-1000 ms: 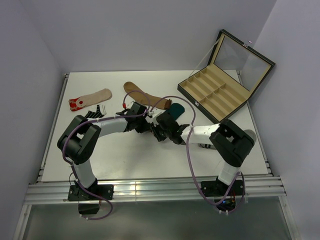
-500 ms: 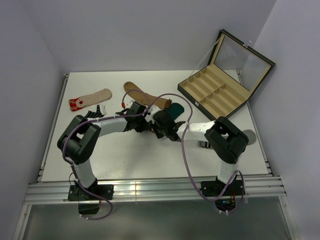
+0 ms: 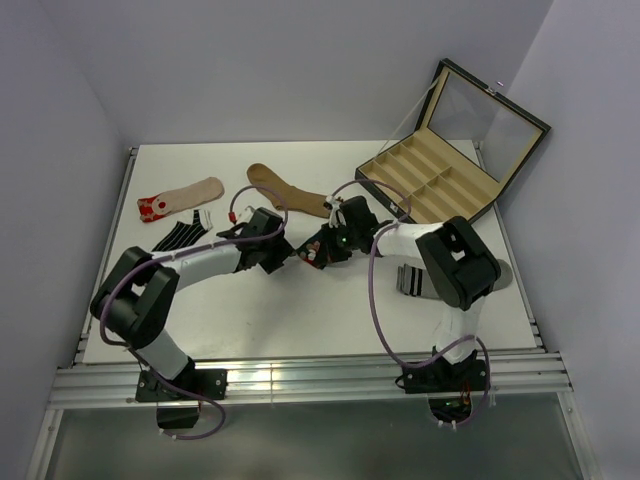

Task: Roll the socks
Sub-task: Roll the sock at the center of the board.

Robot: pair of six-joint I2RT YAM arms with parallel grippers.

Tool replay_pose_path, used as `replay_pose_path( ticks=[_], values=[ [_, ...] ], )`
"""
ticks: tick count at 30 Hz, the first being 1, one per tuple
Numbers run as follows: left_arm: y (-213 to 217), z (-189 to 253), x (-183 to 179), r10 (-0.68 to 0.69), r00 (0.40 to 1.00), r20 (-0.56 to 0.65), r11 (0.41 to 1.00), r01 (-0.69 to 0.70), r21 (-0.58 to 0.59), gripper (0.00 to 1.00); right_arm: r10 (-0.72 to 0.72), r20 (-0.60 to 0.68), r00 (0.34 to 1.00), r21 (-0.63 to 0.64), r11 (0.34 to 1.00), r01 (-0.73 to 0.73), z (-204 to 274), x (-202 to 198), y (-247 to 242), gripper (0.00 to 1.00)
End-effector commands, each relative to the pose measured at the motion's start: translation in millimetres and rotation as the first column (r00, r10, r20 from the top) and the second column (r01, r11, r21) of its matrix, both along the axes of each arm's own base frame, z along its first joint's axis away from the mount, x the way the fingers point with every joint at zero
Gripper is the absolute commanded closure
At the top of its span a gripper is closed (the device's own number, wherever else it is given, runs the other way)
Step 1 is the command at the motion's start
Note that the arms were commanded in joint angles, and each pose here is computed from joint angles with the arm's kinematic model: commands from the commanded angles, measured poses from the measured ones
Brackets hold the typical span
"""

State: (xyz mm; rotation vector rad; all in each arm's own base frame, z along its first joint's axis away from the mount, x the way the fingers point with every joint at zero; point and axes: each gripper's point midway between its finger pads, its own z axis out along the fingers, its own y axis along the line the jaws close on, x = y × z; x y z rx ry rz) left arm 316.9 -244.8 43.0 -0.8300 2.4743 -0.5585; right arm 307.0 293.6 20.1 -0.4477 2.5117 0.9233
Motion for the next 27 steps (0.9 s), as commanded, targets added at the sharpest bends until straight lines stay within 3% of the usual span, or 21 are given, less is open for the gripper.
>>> replay_pose_path(
  ticks=[1,5,14,27],
  values=[
    [-0.2,15.7,0.1,0.062,0.998,0.033,0.996,-0.060,-0.071,0.48,0.015,-0.302,0.953,0.132,0.991,0.026,-8.1,-35.1,3.7,1.00],
    [-6.3,11.3,-1.8,0.044,0.999,0.028,0.994,-0.041,-0.105,0.43,0.024,-0.376,0.927,0.254,0.964,0.078,-3.4,-33.2,10.4,1.00],
    [-10.7,-4.4,4.9,0.038,0.999,0.005,0.996,-0.037,-0.076,0.46,-0.005,-0.422,0.906,0.243,0.963,0.119,-18.7,-32.6,9.1,1.00],
    [-11.1,-34.6,0.7,0.007,0.997,-0.075,1.000,-0.007,-0.009,0.71,-0.045,-0.344,0.938,0.227,0.965,0.130,-16.1,-22.9,3.4,0.99]
  ],
)
